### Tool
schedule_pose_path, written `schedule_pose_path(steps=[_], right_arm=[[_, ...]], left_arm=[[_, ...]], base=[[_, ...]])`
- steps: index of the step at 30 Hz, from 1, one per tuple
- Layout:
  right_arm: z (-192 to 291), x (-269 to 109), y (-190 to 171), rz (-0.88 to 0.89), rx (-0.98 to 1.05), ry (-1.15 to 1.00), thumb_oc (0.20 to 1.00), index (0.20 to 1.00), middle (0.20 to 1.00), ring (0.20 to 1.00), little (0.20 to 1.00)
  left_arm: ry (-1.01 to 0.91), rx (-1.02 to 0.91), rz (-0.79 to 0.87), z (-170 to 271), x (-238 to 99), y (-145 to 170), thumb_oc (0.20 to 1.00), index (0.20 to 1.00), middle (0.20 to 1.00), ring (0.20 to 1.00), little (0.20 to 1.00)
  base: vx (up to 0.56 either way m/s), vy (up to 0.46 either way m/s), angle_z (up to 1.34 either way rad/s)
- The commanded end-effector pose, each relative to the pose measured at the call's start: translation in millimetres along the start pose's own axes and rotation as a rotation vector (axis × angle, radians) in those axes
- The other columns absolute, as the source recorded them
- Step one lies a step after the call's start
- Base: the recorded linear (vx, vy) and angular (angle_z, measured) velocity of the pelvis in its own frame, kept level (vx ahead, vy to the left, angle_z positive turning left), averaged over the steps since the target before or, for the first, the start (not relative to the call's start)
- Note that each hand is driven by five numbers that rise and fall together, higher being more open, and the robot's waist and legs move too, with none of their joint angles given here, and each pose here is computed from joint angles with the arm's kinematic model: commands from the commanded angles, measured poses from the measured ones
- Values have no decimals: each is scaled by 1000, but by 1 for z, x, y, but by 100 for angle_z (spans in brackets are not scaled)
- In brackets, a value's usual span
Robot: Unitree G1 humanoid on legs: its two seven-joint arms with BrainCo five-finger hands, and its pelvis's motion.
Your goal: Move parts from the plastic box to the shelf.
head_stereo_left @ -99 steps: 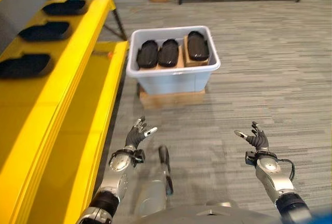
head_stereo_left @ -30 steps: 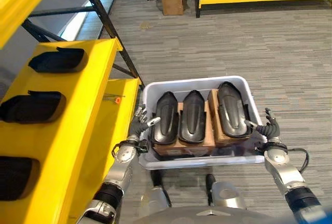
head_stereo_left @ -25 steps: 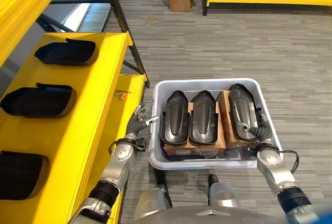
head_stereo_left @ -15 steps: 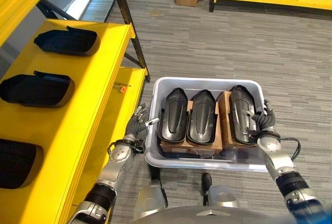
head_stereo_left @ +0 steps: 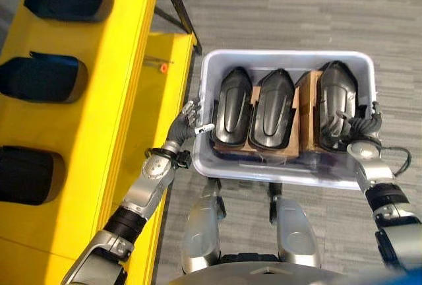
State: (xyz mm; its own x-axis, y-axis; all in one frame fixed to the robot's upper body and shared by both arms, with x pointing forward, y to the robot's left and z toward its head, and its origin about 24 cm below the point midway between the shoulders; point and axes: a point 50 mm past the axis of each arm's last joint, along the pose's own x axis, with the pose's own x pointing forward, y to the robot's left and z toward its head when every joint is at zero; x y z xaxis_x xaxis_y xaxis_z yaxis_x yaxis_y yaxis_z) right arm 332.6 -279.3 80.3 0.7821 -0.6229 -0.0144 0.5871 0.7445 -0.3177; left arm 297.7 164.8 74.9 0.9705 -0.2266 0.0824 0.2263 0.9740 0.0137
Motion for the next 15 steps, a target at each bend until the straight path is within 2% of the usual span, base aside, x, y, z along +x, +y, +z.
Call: schedule_pose_path(steps=[1,6,15], right_arm=[[22,3,5,12,-2,-76,1000,1000,1000,1000,1000],[44,3,20,45,-18,-124,1000,1000,1000,1000,1000],[52,10,32,111,157,-23,1000,1000,1000,1000,1000]], left_arm=[[-60,-56,-22,15,1,-6,1000,1000,1000,1000,1000],[-83,-37,-8,19,8,-9,1000,1000,1000,1000,1000],[-92,-29,0,18,9,-5,1000,1000,1000,1000,1000]], base=[[-98,4,0],[-77,30,-3],[-34,15,0]])
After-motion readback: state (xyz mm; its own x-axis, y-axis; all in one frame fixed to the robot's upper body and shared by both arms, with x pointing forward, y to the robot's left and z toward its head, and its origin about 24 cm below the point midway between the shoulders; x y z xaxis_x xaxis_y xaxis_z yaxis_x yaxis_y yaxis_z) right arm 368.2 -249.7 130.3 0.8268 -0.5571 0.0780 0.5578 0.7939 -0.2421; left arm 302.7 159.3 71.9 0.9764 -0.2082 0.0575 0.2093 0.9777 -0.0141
